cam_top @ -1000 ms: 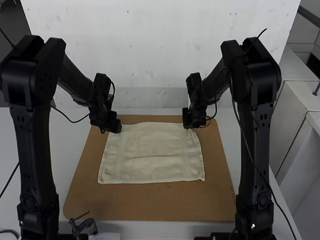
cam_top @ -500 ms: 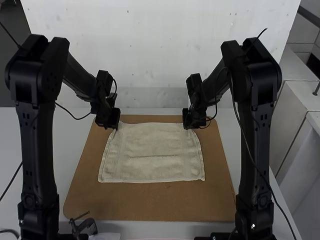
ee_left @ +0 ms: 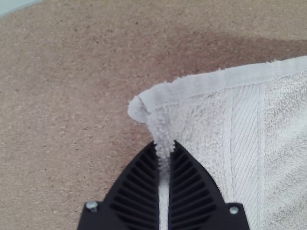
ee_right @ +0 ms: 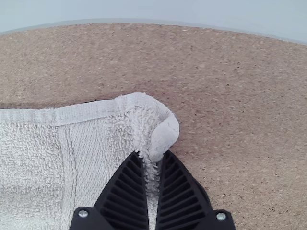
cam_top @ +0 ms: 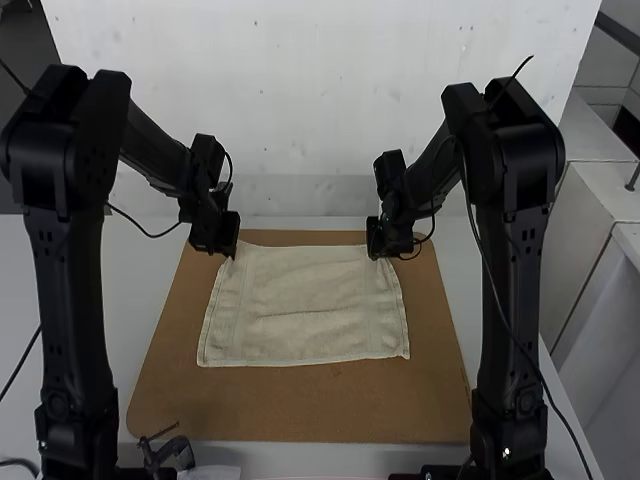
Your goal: Fold the towel.
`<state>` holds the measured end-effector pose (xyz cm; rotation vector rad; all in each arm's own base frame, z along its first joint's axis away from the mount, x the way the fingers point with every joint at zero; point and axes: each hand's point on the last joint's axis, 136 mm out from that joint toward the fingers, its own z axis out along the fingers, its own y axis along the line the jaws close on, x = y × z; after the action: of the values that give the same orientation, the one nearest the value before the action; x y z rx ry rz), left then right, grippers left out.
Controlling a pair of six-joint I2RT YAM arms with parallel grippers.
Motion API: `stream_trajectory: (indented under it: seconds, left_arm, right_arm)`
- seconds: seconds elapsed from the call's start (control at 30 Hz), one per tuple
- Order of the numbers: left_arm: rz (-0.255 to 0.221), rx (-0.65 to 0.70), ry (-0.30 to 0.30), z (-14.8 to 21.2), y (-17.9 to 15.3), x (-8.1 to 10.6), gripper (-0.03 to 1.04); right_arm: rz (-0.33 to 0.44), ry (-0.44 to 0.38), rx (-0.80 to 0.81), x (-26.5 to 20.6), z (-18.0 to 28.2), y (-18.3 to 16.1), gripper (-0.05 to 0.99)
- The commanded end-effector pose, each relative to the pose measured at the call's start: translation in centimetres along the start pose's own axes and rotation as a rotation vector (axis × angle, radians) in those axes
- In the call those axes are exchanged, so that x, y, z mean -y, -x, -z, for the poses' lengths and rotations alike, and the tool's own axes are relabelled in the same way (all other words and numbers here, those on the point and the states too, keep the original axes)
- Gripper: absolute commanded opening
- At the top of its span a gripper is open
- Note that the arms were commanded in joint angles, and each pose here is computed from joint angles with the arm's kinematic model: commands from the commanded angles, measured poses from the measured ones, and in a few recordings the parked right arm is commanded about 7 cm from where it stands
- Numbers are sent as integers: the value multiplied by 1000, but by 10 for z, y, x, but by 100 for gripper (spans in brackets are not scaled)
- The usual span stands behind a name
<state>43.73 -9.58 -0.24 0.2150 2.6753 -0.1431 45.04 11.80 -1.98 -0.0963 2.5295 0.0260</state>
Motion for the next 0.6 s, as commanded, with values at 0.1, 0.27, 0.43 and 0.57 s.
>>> stream_trajectory:
  seconds: [0.1, 0.27, 0.43, 0.57]
  left_arm:
    - [36, 122, -21, 45, 35, 8, 2]
    - [46, 191, -20, 73, 48, 12, 2]
    - [38, 231, -37, 97, 51, 20, 2]
    - [23, 219, -40, 102, 33, 28, 2]
  right_arm:
    - [-65, -53, 177, 17, 35, 47, 2]
    - [-81, -32, 269, 15, 55, 62, 2]
    - [-84, -8, 343, 13, 79, 68, 2]
    - [-71, -6, 338, 14, 87, 57, 2]
